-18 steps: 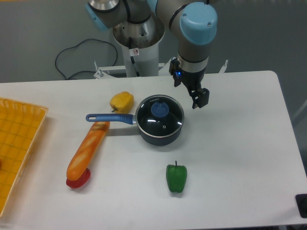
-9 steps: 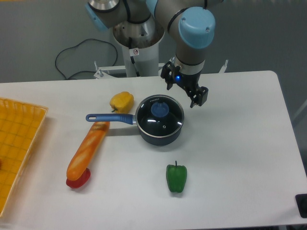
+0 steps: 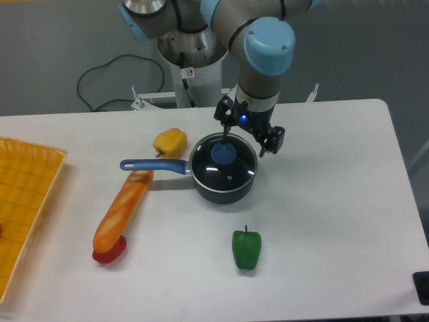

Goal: Open the lid
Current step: 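Lower the gripper down around the blue lid knob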

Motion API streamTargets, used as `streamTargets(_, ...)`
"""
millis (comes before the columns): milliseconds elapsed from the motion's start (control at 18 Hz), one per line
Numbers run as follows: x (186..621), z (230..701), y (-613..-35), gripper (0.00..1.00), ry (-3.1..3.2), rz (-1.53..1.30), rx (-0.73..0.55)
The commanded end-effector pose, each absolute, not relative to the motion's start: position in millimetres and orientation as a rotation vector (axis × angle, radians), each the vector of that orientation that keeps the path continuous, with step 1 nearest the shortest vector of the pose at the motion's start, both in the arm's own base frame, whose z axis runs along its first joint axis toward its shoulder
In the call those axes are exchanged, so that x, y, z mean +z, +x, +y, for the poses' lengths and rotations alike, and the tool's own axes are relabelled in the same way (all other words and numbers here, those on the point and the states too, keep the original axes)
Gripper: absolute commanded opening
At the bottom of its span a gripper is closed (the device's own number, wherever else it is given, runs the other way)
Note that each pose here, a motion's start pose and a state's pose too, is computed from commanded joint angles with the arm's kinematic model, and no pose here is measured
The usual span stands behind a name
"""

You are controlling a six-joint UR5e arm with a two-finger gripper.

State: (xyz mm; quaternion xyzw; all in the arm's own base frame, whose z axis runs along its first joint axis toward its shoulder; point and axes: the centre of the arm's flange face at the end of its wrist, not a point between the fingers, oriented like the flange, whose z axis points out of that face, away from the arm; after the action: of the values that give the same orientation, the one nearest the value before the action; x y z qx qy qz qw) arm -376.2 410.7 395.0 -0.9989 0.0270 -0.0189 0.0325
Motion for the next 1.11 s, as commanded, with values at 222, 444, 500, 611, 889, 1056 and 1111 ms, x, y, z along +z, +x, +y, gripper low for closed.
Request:
streamTargets(222,394,411,-377,1.0,-3.077,0.043,-0.061)
streamTargets(444,394,412,-375,1.0,-3.079,-0.104,-0.065)
streamTargets(500,391,414,-374,1.0,-3.082,-0.102,-0.071)
streamTargets(611,389,418,-371,1.0,-3.086,-0.093,-0.076)
streamTargets(889,389,421,-369,1.0,-3.084,-0.145,-0.076)
streamTargets(1056,389,423,-367,1.0,-3.084,-0.138,-0.075)
streamTargets(1111,389,423,-367,1.0,-3.084,-0.138,-0.075)
